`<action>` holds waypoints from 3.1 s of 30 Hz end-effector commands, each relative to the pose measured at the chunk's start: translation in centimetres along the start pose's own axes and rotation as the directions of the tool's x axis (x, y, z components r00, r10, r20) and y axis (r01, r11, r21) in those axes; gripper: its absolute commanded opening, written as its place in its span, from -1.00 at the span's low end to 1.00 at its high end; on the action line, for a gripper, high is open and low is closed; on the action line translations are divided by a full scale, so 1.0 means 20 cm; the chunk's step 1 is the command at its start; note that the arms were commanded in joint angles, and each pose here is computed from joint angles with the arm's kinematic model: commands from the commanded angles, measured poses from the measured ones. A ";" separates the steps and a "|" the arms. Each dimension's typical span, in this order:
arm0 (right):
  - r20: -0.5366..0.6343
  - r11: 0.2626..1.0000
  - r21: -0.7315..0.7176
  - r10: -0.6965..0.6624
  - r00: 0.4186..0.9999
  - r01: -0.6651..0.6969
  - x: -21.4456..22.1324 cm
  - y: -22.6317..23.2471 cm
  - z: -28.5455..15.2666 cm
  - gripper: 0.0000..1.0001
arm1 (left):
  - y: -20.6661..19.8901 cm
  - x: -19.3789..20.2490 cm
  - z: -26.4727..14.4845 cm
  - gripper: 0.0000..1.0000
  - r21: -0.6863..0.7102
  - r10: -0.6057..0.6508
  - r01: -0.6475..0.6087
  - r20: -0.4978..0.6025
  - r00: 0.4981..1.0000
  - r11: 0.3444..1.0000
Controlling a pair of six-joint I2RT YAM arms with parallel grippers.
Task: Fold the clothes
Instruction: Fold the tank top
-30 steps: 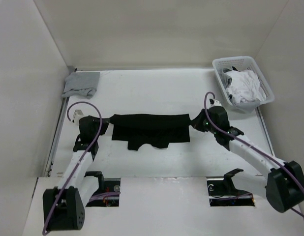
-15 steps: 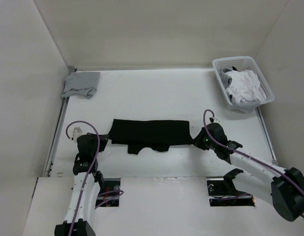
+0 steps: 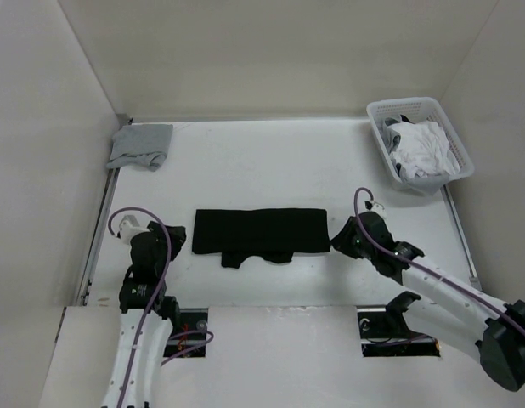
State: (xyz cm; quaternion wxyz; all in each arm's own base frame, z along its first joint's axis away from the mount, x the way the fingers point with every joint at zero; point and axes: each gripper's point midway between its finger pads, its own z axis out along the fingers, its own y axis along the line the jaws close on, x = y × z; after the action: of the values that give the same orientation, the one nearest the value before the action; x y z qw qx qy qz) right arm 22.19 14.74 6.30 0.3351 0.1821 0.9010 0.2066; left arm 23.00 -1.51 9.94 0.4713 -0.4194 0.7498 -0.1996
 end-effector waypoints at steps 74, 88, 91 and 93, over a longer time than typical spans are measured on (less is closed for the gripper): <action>-0.062 0.969 -0.146 -0.209 0.976 0.199 -0.02 1.22 0.08 -0.90 | -0.97 -0.07 -0.26 -0.35 0.479 0.151 -0.104 -0.060 0.987 0.872; -0.240 0.933 -0.279 -0.295 0.925 0.225 0.48 1.71 0.42 -0.66 | -0.84 -0.15 -0.22 -0.34 0.430 0.068 -0.046 -0.034 0.997 0.902; -0.256 0.908 -0.348 -0.333 0.908 0.234 0.53 1.76 0.34 -0.24 | -0.82 -0.15 -0.21 -0.34 0.422 0.069 -0.051 -0.028 0.997 0.905; -0.234 0.892 -0.383 -0.344 0.910 0.239 0.50 1.76 0.24 0.07 | -0.80 -0.17 -0.21 -0.34 0.406 0.062 -0.053 -0.010 0.998 0.912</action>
State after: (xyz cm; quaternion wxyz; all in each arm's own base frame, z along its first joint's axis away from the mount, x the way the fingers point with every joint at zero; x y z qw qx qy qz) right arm 26.35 48.71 8.89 0.2277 -0.0282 0.9394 0.2547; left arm 27.25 -8.75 24.64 0.5333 -0.2841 0.7188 -0.3439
